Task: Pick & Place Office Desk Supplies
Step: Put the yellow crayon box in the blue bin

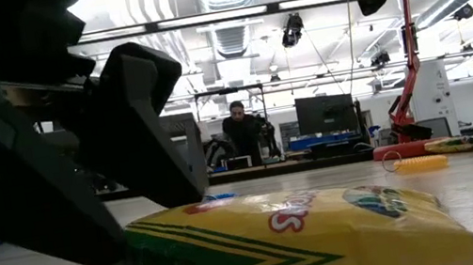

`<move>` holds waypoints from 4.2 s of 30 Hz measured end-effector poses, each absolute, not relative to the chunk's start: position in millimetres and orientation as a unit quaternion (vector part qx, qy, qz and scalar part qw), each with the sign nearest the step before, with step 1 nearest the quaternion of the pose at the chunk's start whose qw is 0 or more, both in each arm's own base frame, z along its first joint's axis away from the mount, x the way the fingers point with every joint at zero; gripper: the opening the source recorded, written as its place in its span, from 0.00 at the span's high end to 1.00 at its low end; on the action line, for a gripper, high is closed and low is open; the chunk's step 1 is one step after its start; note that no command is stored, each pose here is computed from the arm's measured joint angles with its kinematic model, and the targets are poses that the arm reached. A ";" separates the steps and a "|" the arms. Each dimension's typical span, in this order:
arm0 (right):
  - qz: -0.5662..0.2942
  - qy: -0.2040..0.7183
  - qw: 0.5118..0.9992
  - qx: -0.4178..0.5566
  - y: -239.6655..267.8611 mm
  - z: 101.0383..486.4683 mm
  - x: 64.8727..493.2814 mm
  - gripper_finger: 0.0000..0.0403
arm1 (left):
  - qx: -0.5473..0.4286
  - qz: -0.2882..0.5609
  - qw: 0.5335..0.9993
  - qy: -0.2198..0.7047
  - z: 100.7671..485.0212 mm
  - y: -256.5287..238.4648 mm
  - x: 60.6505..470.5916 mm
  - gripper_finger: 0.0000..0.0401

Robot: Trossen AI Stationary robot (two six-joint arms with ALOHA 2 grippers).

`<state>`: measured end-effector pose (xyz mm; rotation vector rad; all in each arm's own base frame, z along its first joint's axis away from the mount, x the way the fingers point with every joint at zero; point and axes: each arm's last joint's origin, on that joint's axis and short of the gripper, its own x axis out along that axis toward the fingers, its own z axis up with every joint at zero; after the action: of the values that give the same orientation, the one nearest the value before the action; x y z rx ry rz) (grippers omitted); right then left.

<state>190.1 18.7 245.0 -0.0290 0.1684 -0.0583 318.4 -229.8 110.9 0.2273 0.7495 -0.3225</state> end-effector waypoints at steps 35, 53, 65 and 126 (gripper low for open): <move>-0.029 0.084 0.996 -0.014 18.7 245.1 190.1 0.83 | 0.095 -0.145 0.912 0.372 115.7 -225.6 325.3 0.67; -0.029 0.084 0.996 -0.015 18.7 245.0 190.1 0.83 | -0.136 0.090 0.848 0.505 246.7 -155.3 229.6 0.67; -0.029 0.084 0.996 -0.014 18.7 245.0 190.1 0.83 | -0.191 0.226 0.755 0.585 253.6 -149.1 173.7 0.67; -0.029 0.084 0.996 -0.014 18.7 244.9 190.1 0.83 | -0.242 0.239 0.789 0.511 245.1 -160.9 145.8 0.40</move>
<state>190.1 18.7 244.9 -0.0285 0.1687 -0.0584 145.8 -160.9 245.1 -0.5213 1.1016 0.5153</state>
